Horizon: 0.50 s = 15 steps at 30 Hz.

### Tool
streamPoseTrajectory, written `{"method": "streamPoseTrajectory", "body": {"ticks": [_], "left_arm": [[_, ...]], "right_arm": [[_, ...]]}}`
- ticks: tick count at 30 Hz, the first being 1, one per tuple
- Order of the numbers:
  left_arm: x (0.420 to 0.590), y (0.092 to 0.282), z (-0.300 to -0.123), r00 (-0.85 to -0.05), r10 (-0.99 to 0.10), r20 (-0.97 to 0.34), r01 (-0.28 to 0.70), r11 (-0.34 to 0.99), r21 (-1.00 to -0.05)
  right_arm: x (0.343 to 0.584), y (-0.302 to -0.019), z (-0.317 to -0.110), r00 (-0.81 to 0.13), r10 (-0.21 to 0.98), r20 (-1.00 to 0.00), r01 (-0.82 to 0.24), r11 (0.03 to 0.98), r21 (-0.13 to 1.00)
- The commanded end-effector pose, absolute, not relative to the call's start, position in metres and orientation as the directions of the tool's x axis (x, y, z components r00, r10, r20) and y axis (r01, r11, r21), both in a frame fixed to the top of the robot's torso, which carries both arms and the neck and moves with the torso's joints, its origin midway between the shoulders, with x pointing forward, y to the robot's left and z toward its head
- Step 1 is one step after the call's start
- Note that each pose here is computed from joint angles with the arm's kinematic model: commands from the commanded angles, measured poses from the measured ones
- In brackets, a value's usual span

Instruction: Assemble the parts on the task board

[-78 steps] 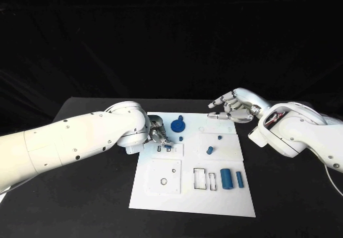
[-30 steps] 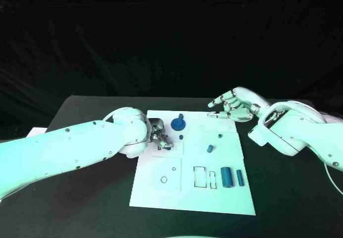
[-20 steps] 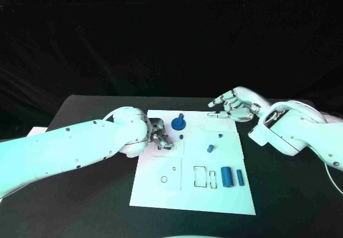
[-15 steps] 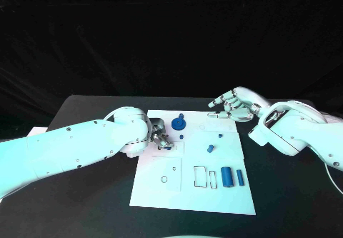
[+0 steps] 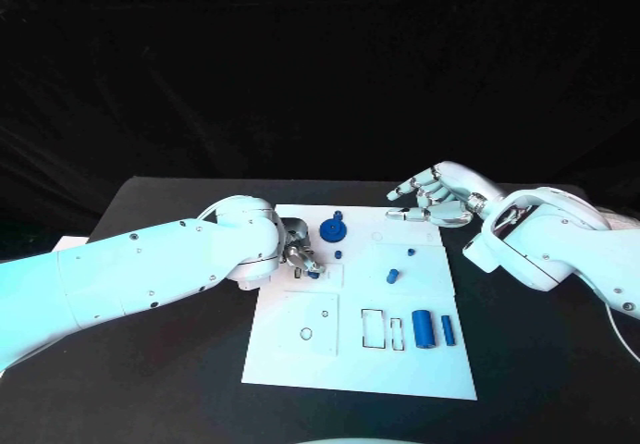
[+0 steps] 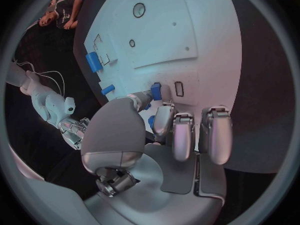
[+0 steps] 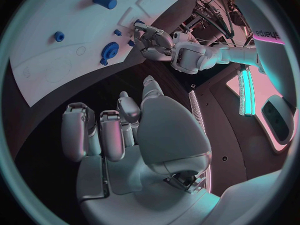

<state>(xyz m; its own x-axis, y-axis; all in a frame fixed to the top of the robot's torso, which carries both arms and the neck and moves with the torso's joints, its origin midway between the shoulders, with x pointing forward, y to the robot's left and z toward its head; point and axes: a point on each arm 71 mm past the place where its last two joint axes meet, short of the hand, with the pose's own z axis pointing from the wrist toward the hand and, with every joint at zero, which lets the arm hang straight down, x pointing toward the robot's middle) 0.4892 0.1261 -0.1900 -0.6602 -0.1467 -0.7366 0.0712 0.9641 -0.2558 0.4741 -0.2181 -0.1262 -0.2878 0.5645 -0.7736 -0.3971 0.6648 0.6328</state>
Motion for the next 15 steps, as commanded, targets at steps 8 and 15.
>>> {"method": "streamPoseTrajectory", "body": {"ticks": [8,15], "left_arm": [[0.4870,0.1257,-0.2002,-0.711,-0.121,-0.693,0.037,0.977,-0.209],[0.4878,0.1256,-0.2009,-0.715,-0.125,-0.688,0.032,0.977,-0.210]], "right_arm": [[0.4712,-0.2151,-0.1258,-0.298,0.558,-0.775,-0.409,0.659,0.632],[0.4695,-0.2122,-0.1252,-0.303,0.557,-0.773,-0.415,0.653,0.633]]}}
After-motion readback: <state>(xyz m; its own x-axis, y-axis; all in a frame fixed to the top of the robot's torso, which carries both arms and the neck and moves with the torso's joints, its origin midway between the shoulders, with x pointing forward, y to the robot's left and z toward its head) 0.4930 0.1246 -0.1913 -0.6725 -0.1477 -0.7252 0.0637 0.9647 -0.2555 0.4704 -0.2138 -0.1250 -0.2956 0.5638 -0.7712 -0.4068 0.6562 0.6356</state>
